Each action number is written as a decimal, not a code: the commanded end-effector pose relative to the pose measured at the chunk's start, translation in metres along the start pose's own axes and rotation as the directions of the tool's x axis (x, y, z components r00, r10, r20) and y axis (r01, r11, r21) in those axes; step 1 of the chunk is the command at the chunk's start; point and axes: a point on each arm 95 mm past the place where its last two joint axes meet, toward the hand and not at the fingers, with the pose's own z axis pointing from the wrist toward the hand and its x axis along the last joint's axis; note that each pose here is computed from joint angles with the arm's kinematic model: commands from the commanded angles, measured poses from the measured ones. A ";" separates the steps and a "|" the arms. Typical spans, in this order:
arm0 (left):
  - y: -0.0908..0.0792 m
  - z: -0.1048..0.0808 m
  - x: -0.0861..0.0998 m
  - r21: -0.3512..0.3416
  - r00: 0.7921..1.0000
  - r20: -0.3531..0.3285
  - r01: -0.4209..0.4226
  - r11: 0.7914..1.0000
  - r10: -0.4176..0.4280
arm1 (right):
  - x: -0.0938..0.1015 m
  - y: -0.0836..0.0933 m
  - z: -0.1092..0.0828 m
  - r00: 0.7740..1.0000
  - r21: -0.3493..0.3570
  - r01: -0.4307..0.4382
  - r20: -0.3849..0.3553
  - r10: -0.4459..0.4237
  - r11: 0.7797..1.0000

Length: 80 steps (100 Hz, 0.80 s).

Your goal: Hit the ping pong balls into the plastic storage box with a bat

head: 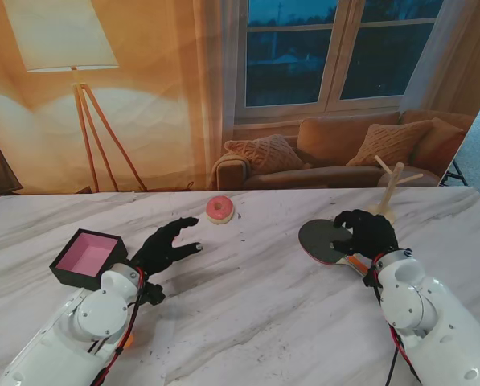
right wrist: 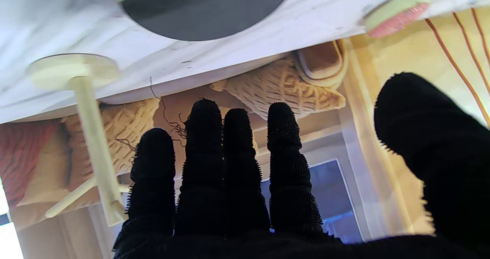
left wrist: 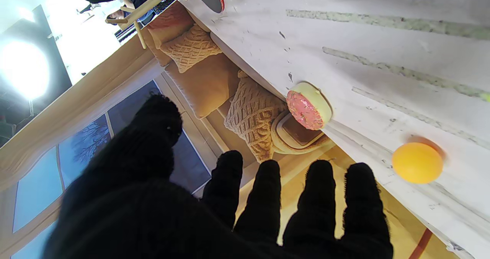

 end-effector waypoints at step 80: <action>0.010 0.005 0.002 -0.035 1.000 -0.009 0.026 0.999 -0.026 | -0.055 -0.048 -0.002 0.962 0.145 0.084 0.246 -0.118 0.986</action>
